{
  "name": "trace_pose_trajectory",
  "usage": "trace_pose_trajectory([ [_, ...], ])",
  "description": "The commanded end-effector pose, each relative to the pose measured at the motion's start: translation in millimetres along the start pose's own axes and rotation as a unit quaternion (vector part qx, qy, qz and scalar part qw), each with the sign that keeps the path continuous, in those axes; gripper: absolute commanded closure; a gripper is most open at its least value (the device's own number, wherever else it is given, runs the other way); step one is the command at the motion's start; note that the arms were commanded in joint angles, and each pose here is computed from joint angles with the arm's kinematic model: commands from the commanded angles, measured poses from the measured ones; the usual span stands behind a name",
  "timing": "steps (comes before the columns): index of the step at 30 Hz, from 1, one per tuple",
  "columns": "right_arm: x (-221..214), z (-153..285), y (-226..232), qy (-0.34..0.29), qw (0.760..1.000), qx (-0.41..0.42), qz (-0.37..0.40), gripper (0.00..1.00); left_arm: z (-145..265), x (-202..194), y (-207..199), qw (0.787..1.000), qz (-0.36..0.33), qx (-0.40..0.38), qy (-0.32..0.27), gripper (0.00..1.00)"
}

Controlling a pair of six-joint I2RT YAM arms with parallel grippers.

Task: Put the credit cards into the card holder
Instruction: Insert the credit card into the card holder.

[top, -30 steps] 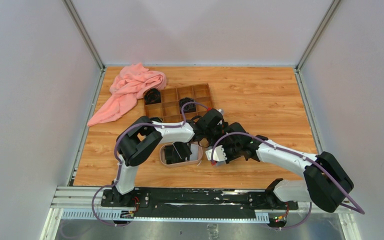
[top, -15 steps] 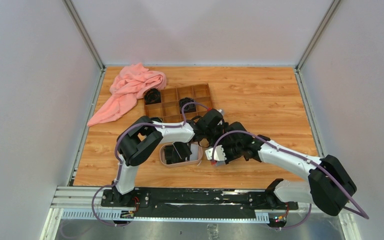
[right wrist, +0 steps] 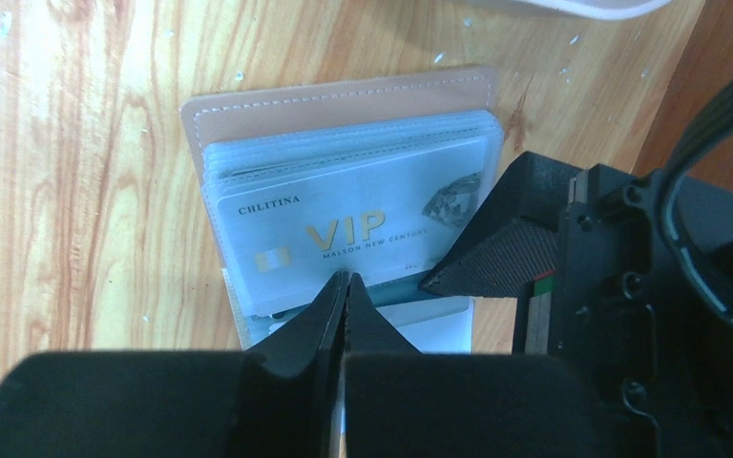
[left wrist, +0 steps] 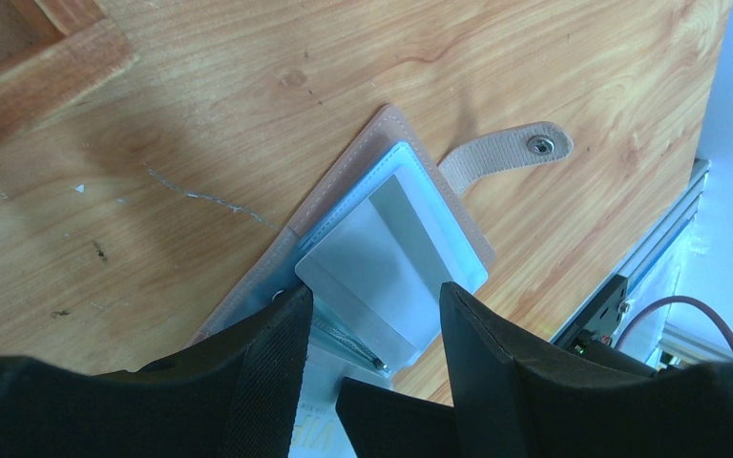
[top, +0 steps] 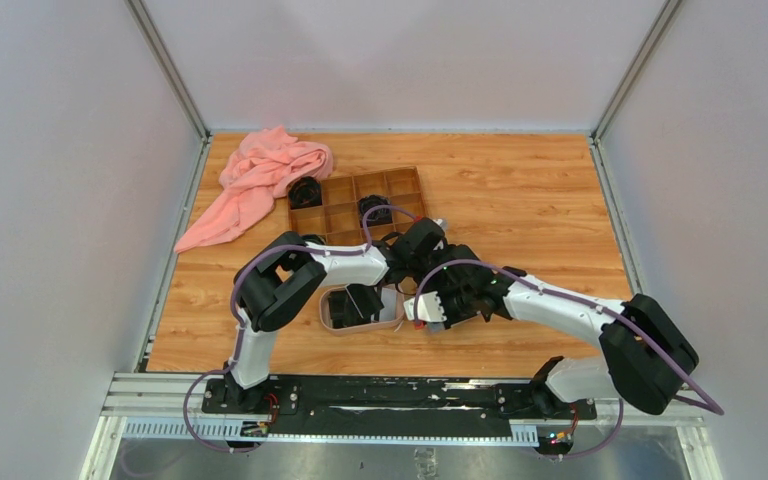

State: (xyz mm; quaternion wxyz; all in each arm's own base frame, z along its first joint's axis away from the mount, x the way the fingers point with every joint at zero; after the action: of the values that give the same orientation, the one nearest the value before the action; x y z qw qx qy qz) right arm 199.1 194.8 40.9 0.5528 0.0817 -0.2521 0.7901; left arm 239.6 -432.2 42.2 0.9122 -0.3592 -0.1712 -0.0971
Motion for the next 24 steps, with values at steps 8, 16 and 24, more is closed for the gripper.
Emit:
trace_pose_trajectory([
  [8,-25,1,9,0.069,0.997,0.019,-0.024,1.0,-9,-45,46,0.996,0.004,0.06,0.063,0.41],
  [16,-35,11,9,0.099,0.994,0.032,-0.023,1.0,-8,-44,46,0.996,0.004,0.059,0.062,0.41],
  [24,-16,26,11,0.05,0.997,0.046,-0.035,0.89,0,-31,31,0.998,-0.008,0.044,0.051,0.41],
])
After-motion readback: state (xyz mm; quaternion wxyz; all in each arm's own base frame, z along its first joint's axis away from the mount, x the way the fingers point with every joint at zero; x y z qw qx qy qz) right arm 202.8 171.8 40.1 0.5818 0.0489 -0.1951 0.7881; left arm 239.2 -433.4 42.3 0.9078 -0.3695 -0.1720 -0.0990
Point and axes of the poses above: each gripper's point midway between its finger pads, its own z axis back along the fingers, its own y axis along the line the jaws close on, x = y × z, the point moved 1 cm from there along z, back along the fingers, and after that the axes turned 4 degrees about -z, right-handed, at the moved point
